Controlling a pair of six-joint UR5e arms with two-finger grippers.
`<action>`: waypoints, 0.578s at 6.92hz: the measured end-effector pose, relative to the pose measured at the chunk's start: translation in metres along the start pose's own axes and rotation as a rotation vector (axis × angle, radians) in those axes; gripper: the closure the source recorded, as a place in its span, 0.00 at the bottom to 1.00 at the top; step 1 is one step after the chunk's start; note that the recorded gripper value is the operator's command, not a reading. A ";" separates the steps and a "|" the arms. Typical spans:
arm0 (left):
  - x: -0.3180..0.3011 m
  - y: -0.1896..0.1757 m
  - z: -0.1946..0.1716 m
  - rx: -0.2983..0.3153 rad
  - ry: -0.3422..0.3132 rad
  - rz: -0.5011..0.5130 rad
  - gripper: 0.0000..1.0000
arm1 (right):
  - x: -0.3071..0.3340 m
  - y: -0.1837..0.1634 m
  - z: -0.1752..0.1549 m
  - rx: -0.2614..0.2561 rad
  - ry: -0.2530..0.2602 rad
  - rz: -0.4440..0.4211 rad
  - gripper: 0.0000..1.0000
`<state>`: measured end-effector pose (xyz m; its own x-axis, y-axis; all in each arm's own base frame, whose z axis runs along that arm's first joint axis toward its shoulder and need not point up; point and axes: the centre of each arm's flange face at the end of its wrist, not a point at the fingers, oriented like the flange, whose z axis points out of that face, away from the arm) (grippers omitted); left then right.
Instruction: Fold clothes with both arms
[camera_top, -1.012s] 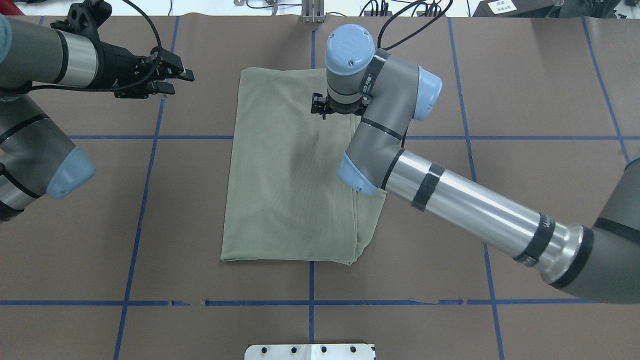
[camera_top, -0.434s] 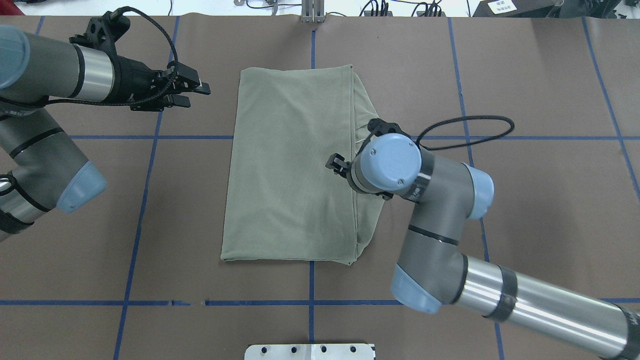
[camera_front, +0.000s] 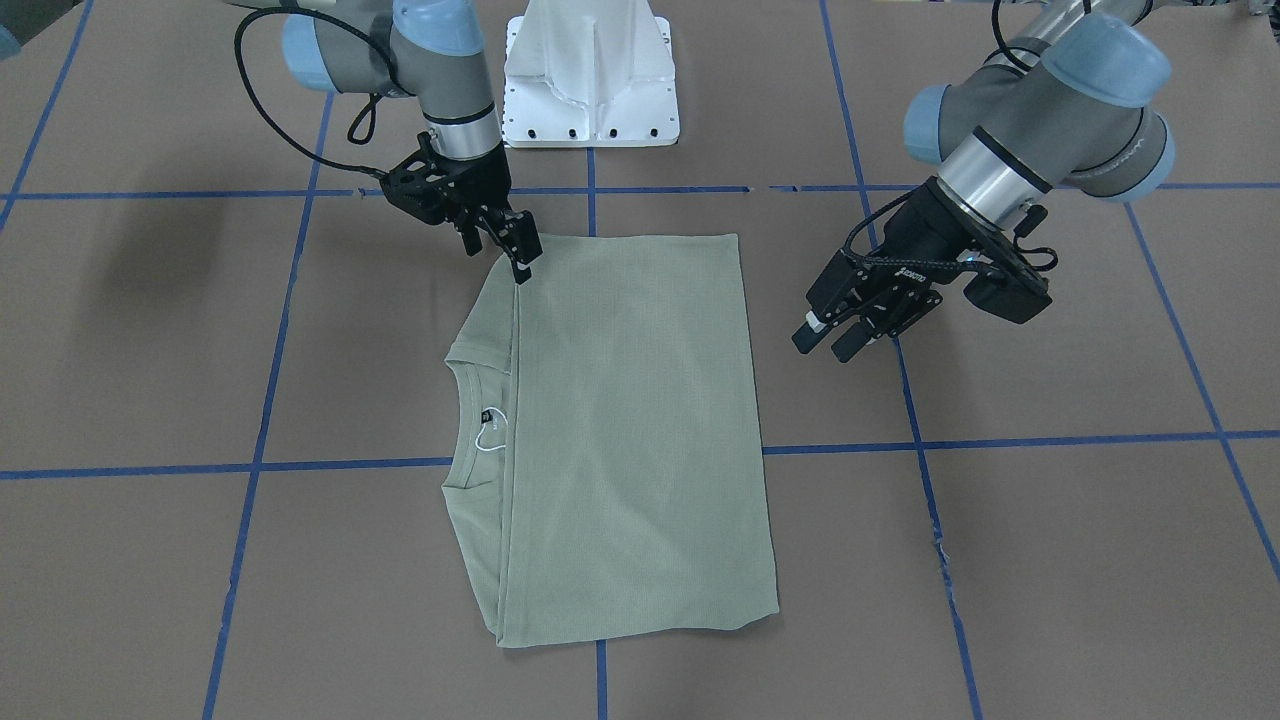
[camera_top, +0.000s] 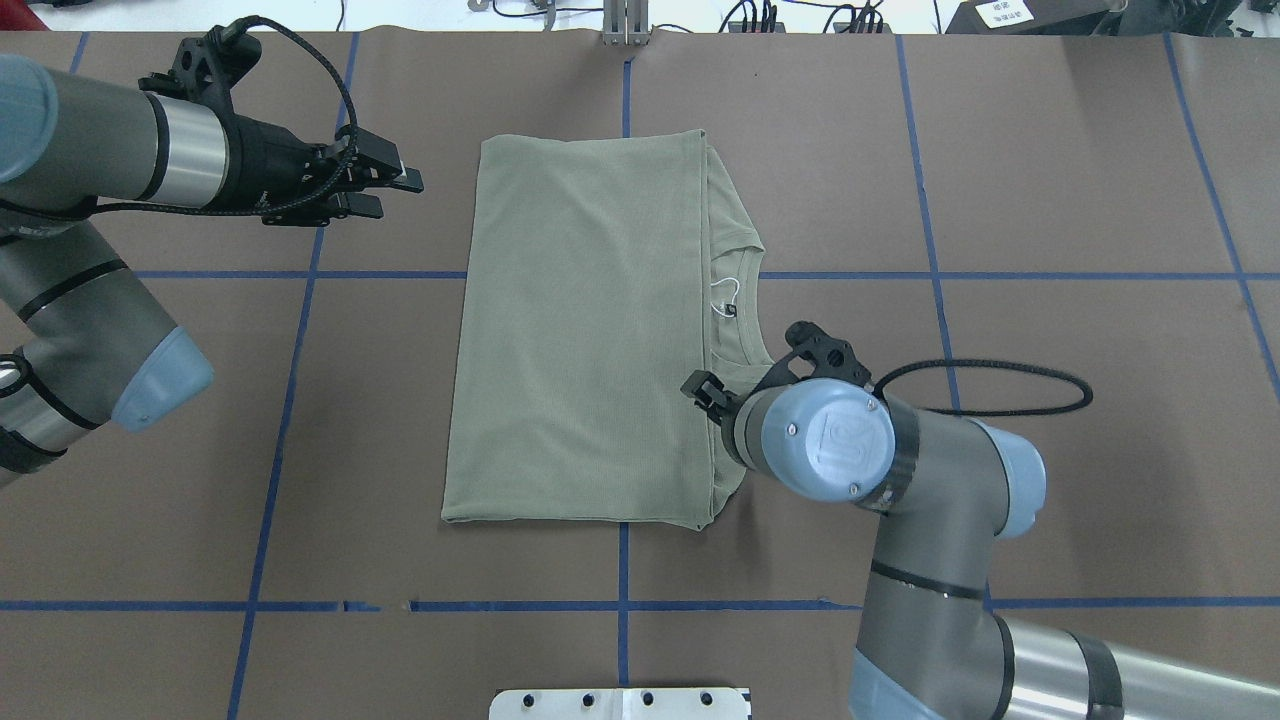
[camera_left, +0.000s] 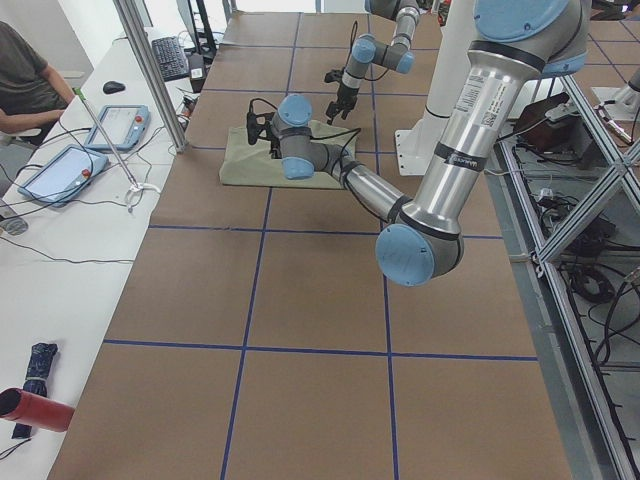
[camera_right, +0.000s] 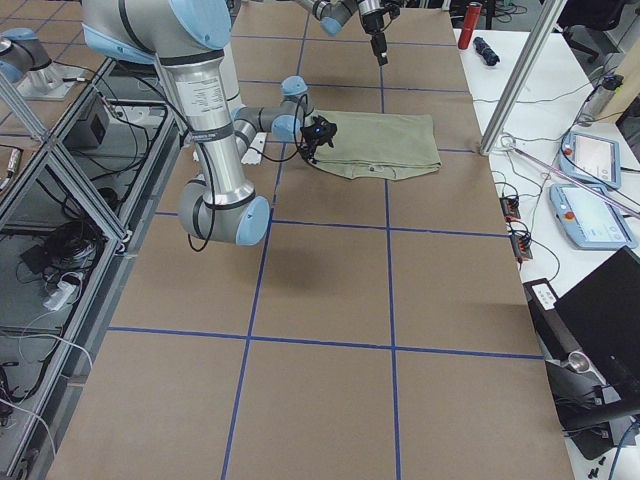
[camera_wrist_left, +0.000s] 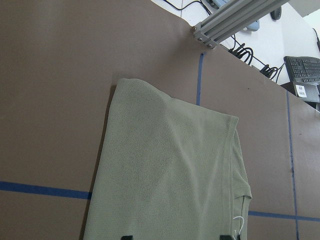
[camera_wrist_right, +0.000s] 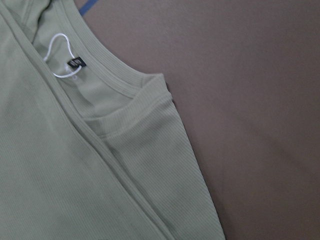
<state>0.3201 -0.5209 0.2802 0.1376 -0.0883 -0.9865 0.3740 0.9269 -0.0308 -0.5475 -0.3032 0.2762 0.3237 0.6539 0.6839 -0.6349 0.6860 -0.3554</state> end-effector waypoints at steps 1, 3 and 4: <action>-0.003 0.002 -0.004 0.003 -0.001 -0.001 0.34 | 0.011 0.016 0.002 0.000 0.004 0.015 0.04; -0.012 0.006 -0.011 0.010 -0.008 -0.003 0.34 | 0.016 0.029 0.007 -0.004 0.010 0.022 0.10; -0.015 0.008 -0.014 0.011 -0.009 -0.003 0.34 | 0.017 0.030 0.009 -0.003 0.012 0.022 0.12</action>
<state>0.3083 -0.5076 0.2925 0.1449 -0.0944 -0.9849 0.3842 0.9227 -0.0319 -0.5673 -0.2747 0.2825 0.3178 0.6727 0.6682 -0.6396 0.6723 -0.3726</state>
